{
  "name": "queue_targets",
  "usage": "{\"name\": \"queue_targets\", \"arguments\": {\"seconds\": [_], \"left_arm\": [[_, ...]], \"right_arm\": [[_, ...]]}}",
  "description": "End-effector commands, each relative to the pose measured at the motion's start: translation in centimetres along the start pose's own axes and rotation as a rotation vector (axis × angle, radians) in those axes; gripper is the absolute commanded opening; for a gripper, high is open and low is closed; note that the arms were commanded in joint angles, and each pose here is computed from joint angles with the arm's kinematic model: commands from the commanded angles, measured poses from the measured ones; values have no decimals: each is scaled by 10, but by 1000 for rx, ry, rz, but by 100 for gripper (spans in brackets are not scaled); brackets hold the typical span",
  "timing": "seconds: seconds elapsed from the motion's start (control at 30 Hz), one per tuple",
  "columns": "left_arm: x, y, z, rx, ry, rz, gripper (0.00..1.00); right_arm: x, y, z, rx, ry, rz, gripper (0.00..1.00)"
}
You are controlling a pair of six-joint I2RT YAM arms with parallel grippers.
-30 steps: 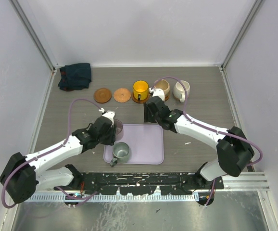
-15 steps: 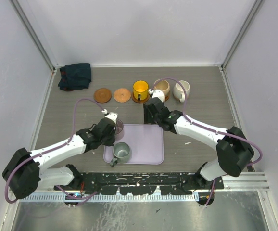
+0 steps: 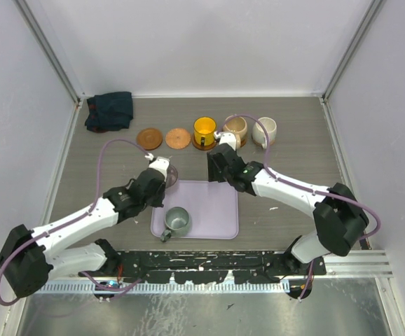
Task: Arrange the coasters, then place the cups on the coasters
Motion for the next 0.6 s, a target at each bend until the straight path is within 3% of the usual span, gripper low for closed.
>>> {"name": "queue_targets", "arguments": {"seconds": [0.0, 0.3, 0.57], "left_arm": [[-24, -75, -18, -20, 40, -271, 0], [0, -126, -27, 78, -50, -270, 2], [49, -181, -17, 18, -100, -206, 2]], "right_arm": [[1, -15, 3, 11, 10, -59, 57], [-7, -14, -7, 12, 54, -83, 56], [-19, -12, -21, 1, 112, -95, 56]]}}
Point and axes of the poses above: each gripper's point midway between its finger pads, its own x axis out along the fingers, its own z axis along the line the jaws close on, y = z × x, the point moved 3 cm from there along -x, back along the fingers, and after that the axes turned 10 degrees about -x, right-handed, at the moved point
